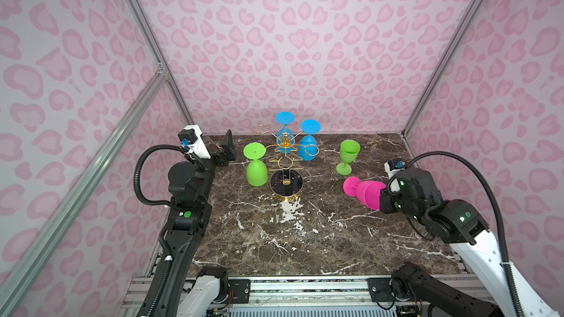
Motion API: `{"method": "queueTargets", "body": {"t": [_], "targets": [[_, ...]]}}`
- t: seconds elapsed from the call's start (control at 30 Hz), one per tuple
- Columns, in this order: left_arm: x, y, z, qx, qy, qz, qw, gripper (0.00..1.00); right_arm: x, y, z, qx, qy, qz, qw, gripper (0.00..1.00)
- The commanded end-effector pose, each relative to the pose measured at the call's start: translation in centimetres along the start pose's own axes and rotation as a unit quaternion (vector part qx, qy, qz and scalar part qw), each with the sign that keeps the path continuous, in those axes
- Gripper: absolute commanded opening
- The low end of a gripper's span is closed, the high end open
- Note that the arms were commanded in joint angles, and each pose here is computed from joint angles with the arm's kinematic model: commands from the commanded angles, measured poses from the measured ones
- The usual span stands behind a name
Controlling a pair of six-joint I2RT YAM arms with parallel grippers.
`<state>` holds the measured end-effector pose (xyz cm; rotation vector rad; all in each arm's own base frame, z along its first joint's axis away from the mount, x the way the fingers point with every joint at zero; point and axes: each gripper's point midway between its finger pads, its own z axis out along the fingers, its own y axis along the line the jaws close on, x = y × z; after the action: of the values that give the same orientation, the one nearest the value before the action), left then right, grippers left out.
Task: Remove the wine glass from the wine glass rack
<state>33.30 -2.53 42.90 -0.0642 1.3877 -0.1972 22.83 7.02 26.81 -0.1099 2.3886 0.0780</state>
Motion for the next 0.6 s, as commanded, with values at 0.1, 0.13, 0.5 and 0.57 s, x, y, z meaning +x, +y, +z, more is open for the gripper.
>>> {"method": "queueTargets", "body": {"t": [0.1,0.13,0.5,0.57], "targets": [[-0.4,-0.2,-0.3,0.01,-0.021,0.039,0.999,0.97,0.6,-1.1,2.1,-0.009,0.072,-0.005,0.997,0.0],[-0.2,-0.3,-0.3,0.013,-0.019,0.042,0.999,0.97,0.6,-1.4,2.5,-0.004,0.083,-0.009,0.997,0.0],[0.9,0.5,-0.9,-0.003,-0.009,0.052,0.999,0.97,-2.1,-7.1,8.6,0.079,0.173,0.004,0.982,0.0],[0.9,0.5,-1.0,-0.004,-0.009,0.052,0.999,0.97,-2.8,-7.4,9.8,0.084,0.183,0.004,0.979,0.0]]}}
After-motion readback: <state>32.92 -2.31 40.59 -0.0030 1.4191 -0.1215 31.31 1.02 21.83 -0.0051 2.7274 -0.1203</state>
